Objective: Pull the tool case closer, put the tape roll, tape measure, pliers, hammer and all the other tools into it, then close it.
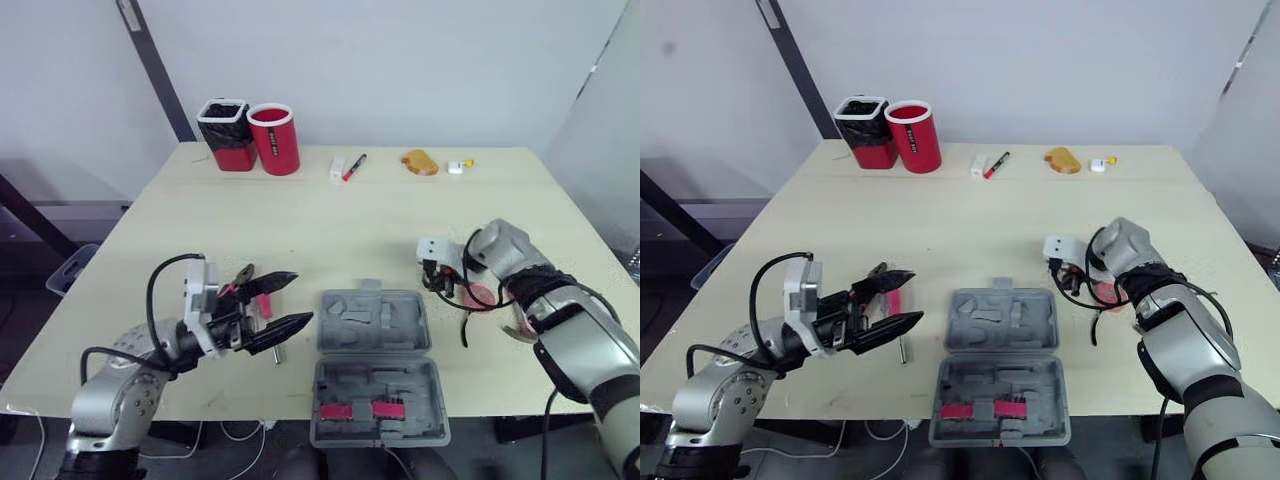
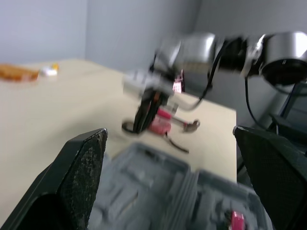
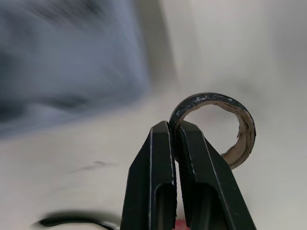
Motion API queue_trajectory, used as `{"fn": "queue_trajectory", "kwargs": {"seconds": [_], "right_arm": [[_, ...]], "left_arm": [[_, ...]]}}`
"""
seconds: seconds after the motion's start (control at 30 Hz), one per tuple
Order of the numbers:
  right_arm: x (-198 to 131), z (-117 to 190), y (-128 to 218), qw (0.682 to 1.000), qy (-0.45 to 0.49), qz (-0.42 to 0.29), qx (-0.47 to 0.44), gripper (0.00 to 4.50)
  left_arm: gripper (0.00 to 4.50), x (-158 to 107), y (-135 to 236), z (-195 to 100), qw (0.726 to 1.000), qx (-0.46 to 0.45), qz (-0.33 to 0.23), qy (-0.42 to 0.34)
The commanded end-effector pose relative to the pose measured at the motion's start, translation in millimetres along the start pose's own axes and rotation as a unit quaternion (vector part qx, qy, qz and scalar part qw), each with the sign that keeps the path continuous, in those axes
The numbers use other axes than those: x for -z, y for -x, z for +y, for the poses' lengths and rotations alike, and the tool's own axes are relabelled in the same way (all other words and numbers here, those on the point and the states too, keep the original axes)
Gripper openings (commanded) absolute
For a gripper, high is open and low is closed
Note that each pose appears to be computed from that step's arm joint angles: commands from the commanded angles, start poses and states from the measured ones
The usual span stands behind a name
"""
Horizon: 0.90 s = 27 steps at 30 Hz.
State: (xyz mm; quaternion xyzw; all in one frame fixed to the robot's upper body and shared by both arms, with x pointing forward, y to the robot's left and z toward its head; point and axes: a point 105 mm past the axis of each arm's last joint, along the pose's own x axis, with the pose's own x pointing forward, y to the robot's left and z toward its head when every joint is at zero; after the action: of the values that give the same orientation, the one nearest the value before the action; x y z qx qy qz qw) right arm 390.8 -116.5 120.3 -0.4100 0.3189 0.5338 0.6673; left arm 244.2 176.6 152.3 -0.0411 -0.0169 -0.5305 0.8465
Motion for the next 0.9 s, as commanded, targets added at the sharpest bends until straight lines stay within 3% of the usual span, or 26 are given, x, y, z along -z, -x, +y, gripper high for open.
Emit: {"fn": "queue_trajectory", "kwargs": {"seconds": [0.03, 0.2, 0.37, 0.53, 0.9], "right_arm": [[-63, 20, 14, 0.994, 0.093, -0.047, -0.030, 0.10], [-113, 52, -3, 0.982, 0.159, -0.080, -0.061, 0.10], [-132, 60, -36, 0.980, 0.168, -0.073, -0.071, 0.10], [-139, 64, -64, 0.980, 0.172, -0.067, -0.069, 0.10], [-139, 59, -86, 0.983, 0.160, -0.064, -0.061, 0.10]], "left_arm": [[4.50, -2, 24, 3, 0.999, -0.033, 0.005, -0.013], [4.50, 9, 53, 6, 0.996, -0.083, 0.028, -0.006], [4.50, 10, 70, 9, 0.993, -0.109, 0.041, -0.010], [4.50, 9, 75, 9, 0.992, -0.117, 0.047, -0.018], [4.50, 10, 75, 3, 0.991, -0.124, 0.049, -0.018]]}}
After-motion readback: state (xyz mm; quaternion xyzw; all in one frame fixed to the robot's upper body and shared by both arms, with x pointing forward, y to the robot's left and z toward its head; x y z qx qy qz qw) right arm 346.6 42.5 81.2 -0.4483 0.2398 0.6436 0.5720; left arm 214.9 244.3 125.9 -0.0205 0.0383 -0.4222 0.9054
